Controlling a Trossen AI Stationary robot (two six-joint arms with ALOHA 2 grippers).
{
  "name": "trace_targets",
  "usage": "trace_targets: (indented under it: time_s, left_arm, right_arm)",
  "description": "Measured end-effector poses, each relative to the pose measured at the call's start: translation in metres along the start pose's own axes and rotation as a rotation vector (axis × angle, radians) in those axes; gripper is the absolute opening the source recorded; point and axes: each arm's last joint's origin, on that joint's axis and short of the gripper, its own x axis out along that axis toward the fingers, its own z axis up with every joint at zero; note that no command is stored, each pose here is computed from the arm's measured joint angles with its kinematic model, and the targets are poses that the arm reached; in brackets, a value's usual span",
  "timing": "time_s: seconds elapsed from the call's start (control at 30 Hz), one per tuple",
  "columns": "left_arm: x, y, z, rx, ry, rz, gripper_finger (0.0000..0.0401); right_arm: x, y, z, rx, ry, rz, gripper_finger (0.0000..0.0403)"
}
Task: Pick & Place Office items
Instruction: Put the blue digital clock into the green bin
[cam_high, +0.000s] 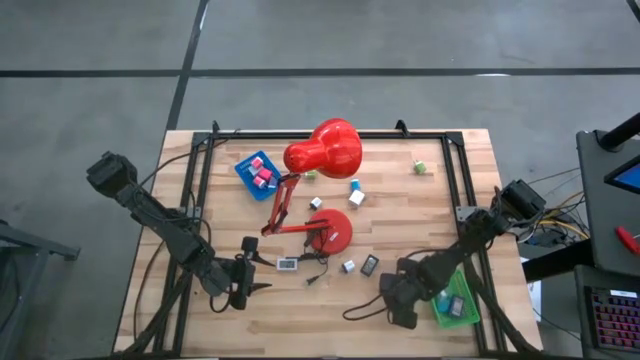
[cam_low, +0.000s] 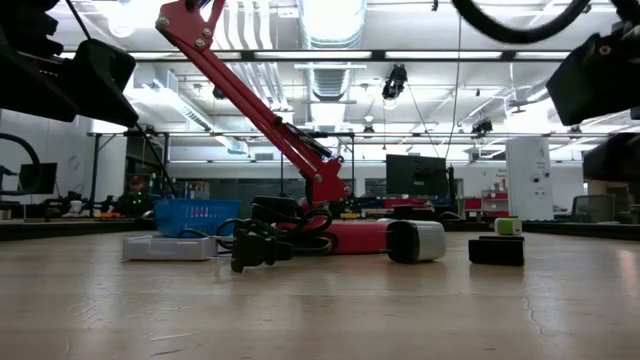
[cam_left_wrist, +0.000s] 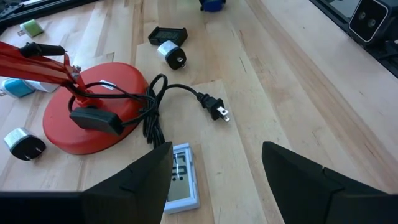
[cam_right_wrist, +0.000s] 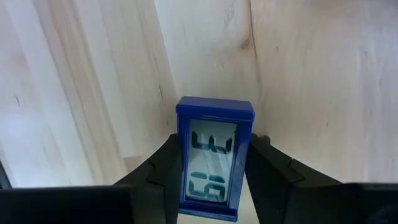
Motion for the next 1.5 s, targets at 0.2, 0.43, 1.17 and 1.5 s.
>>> trace_targets:
  time_s: [0.2,0.43,1.17,1.5]
  left_arm:
    - [0.0,0.0,0.0,0.0,0.0,0.0,0.025]
    - [0.0,0.0,0.0,0.0,0.0,0.0,0.025]
    - [0.0,0.0,0.0,0.0,0.0,0.0,0.025]
    - [0.0,0.0,0.0,0.0,0.0,0.0,0.025]
  right_arm:
    - [-0.002,0.006,-0.003,-0.027,-0.058,-0.021,0.0128]
    - [-0.019,0.021,0.005,-0.049,-0.098,-0.05,0.0128]
    - [-0.083,0.036,-0.011,0.044,0.165,-0.289,0.0128]
    - [-0.085,0.035,-0.023,0.141,0.295,-0.305,0.0128]
